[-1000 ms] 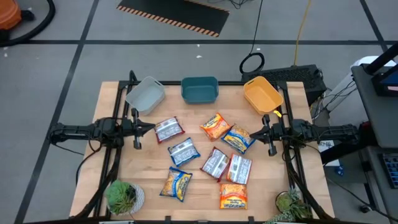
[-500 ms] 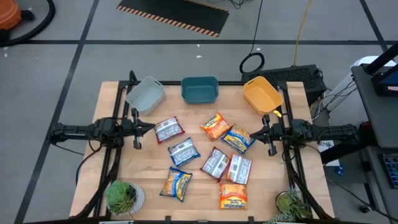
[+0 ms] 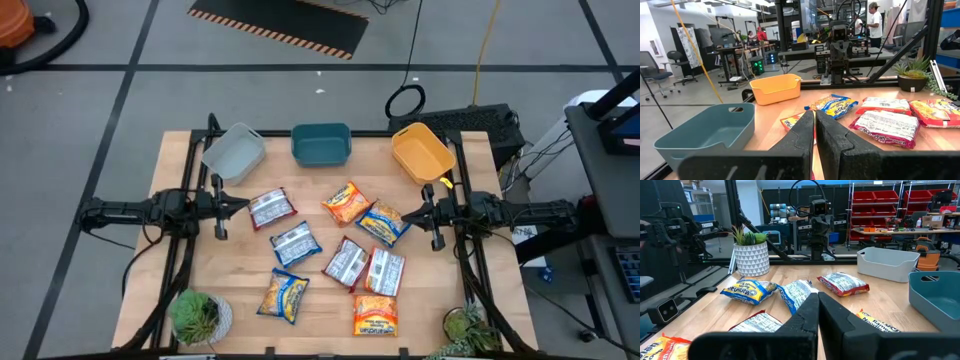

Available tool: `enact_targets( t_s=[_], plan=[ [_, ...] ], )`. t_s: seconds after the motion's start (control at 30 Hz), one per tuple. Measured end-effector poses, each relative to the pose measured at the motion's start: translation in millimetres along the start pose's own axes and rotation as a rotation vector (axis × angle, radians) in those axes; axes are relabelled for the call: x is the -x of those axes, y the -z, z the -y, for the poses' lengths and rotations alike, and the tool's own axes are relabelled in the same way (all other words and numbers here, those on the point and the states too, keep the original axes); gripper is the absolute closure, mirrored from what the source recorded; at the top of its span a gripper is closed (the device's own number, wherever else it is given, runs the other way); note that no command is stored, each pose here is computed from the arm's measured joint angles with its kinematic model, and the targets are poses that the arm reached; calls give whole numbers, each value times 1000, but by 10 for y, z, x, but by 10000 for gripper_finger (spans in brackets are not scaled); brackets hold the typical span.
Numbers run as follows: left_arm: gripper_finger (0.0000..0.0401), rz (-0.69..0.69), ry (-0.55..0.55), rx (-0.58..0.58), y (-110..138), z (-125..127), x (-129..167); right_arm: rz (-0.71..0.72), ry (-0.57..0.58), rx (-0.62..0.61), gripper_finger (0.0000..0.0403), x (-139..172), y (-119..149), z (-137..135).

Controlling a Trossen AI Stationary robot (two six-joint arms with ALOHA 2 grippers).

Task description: Sort Maruchan noodles

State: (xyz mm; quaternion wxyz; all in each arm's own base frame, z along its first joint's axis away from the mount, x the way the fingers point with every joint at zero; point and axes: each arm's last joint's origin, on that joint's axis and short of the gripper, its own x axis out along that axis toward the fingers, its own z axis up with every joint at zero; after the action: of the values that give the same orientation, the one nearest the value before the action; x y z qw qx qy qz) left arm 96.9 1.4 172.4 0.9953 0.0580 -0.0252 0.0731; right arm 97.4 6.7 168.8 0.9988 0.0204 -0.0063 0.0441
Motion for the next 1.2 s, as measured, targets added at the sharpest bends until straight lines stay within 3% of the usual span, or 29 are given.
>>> enact_targets(
  t_s=[0.67,0.8,0.97,1.1,1.2],
  plan=[
    [377,1,0,0,-1,0,0,0,5,10,403,0,0,1],
    [377,4,-1,-1,-3,0,0,45,91,48,403,2,-43,25],
    [377,142,-30,22,-138,-35,8,71,103,28,403,7,-87,27],
    [377,197,-38,35,-191,-44,17,131,107,48,403,49,-377,15],
    [377,201,-31,95,-194,-43,18,100,108,43,403,42,-580,7]
  ],
)
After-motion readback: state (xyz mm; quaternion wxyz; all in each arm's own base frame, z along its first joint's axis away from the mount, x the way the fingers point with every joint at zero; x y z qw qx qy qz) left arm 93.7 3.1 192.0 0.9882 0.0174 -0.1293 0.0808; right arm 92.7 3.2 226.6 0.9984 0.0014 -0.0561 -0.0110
